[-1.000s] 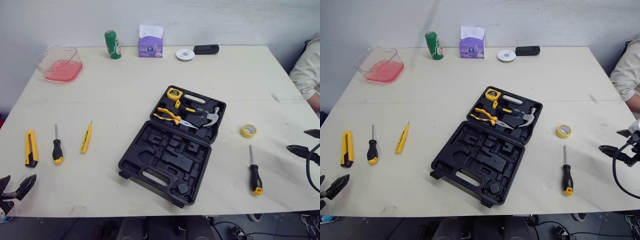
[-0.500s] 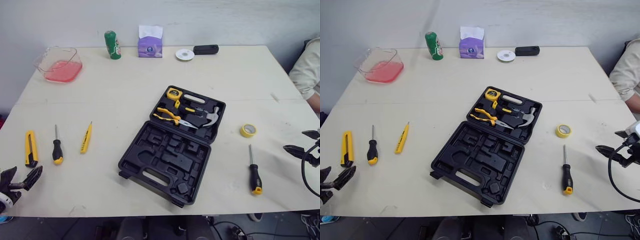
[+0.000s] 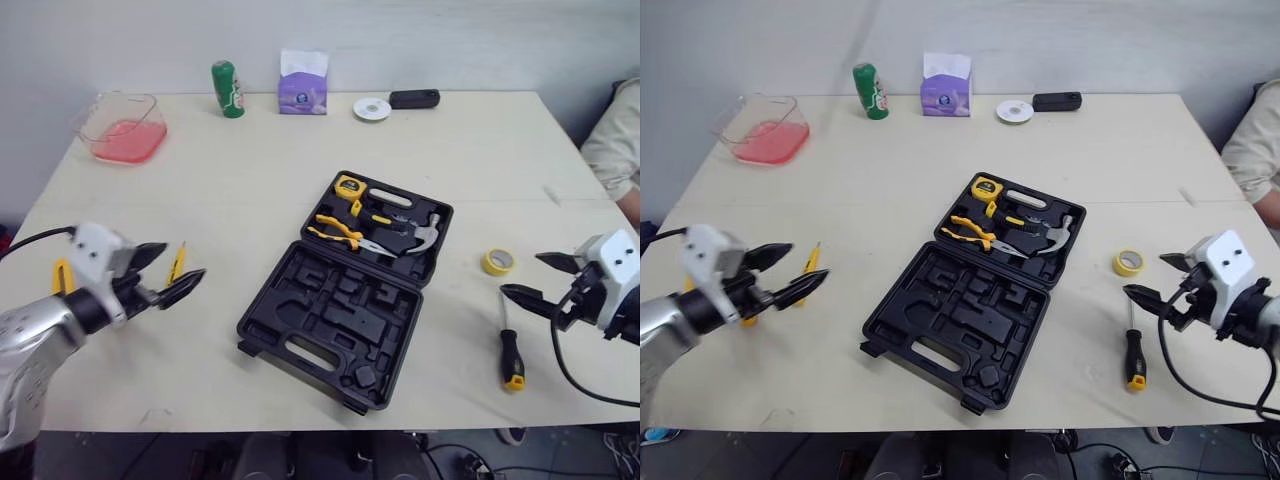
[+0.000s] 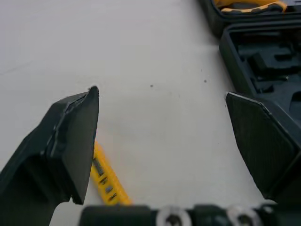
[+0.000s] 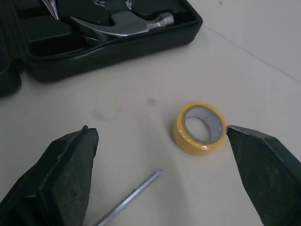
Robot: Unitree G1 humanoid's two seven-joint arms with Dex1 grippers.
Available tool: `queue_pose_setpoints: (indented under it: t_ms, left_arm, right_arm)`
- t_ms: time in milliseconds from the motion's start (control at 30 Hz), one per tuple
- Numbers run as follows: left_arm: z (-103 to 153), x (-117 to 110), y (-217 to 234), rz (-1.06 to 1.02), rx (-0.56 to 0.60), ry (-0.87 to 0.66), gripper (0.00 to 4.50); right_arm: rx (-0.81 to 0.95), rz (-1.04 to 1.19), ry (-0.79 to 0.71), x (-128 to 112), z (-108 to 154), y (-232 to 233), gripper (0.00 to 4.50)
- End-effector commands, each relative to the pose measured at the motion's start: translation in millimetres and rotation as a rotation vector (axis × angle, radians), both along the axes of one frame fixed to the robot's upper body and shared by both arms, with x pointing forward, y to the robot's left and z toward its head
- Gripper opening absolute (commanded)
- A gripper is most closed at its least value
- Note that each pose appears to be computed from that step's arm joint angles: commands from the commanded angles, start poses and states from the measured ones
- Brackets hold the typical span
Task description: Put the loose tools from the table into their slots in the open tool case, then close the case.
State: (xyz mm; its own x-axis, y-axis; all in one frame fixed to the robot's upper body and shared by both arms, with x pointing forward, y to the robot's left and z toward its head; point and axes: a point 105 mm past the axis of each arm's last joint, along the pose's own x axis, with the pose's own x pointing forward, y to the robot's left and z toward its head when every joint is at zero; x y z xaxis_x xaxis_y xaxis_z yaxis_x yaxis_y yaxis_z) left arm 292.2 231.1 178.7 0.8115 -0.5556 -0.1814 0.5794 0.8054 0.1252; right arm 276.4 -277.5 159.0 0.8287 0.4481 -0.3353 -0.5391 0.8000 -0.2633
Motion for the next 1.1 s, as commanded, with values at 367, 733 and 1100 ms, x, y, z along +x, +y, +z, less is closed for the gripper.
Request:
queue_pose_setpoints:
  t_ms: [367, 733, 1100]
  left_arm:
    - [-21.0, 95.3, -70.3, -0.243, 0.152, 0.016, 0.0]
    - [-36.9, 121.9, -115.9, -0.379, 0.219, 0.046, 0.0]
    - [-40.3, 96.5, -137.9, -0.59, 0.212, 0.114, 0.0]
  right_arm:
    - [-0.039, -0.016, 0.019, -1.1, -28.4, 59.5, 1.11]
    - [-0.066, -0.023, 0.019, 12.1, -36.2, 72.1, 0.03]
    - [-0.066, 0.168, -0.017, 23.7, -30.9, 125.7, 0.03]
